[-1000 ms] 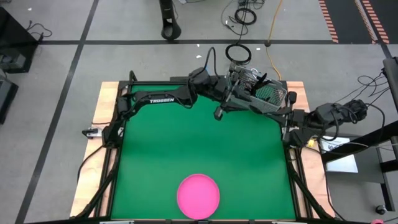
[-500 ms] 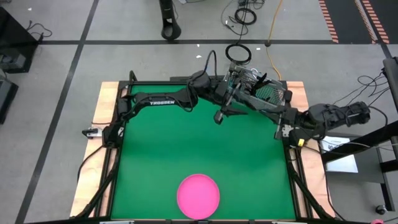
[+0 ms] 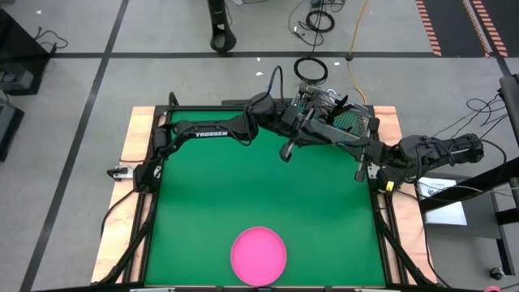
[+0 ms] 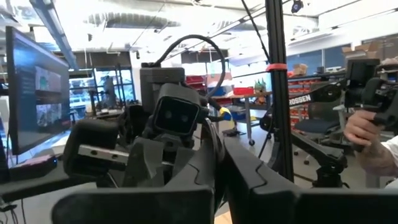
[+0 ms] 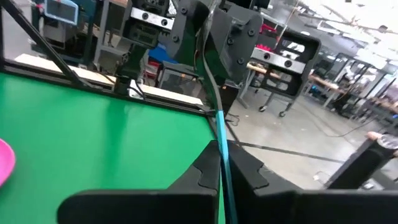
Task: Sort silverware
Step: Put the blue spoon into the utensil holder
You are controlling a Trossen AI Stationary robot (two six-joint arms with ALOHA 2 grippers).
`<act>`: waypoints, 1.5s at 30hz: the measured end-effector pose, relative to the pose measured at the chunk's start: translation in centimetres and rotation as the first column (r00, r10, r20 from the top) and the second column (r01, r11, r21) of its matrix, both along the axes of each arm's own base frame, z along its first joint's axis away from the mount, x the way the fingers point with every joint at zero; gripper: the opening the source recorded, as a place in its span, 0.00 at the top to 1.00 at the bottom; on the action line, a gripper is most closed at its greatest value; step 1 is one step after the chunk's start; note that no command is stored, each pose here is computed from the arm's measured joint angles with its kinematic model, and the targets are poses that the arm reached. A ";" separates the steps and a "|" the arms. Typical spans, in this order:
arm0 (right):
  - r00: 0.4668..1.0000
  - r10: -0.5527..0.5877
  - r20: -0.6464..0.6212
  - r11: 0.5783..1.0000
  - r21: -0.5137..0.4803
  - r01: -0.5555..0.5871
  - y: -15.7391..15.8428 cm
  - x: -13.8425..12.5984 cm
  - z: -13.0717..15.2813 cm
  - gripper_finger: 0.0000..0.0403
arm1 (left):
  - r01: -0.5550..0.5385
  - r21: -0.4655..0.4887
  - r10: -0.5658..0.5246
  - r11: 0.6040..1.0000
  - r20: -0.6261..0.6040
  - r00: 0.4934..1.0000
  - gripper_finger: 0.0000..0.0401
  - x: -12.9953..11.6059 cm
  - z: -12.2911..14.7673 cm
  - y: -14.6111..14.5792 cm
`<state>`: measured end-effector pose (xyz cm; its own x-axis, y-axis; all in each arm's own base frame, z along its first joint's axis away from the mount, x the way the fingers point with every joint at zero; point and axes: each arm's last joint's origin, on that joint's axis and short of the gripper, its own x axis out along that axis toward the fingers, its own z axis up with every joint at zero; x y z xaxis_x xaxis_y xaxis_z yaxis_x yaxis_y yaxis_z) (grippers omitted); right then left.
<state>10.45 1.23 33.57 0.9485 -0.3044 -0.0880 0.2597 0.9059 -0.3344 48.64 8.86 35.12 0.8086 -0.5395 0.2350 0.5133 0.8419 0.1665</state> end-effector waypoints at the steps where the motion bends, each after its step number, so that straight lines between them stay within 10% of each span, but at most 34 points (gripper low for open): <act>1: 1.000 -0.002 -0.003 1.000 -0.016 0.002 0.0 0.0 0.0 0.98 | -0.002 0.000 0.002 1.000 -0.001 1.000 0.97 0.0 0.0 0.1; 8: 0.994 -0.105 -0.021 0.985 -0.139 0.101 -0.4 -0.4 0.5 0.77 | -0.084 -0.056 0.079 0.995 -0.081 0.994 0.98 -0.3 -0.1 1.9; 17: 0.927 -0.330 -0.176 0.944 -0.055 0.326 -1.2 -1.8 -1.3 0.50 | -0.403 -0.122 0.374 0.907 -0.207 0.904 0.98 -1.3 -0.7 6.8; 26: 0.911 -0.348 -0.223 0.929 0.044 0.366 -1.3 -2.3 -2.3 0.52 | -0.547 -0.112 0.503 0.829 -0.275 0.819 0.98 -0.1 -2.9 9.2; 37: 0.914 -0.348 -0.210 0.926 0.078 0.370 -1.3 -2.3 -2.2 0.52 | -0.514 -0.157 0.424 0.843 -0.394 0.816 0.98 3.4 -6.1 9.1; 45: 0.913 -0.347 -0.214 0.927 0.069 0.369 -1.3 -2.4 -2.3 0.52 | -0.574 -0.235 0.424 0.784 -0.472 0.773 0.98 4.4 -9.6 10.2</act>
<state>8.09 -0.10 31.31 0.7383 -0.5990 -0.3099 0.5128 0.7971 -0.3190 53.07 19.09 25.50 0.9981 0.0267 -0.0555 -0.0421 0.9533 -0.2992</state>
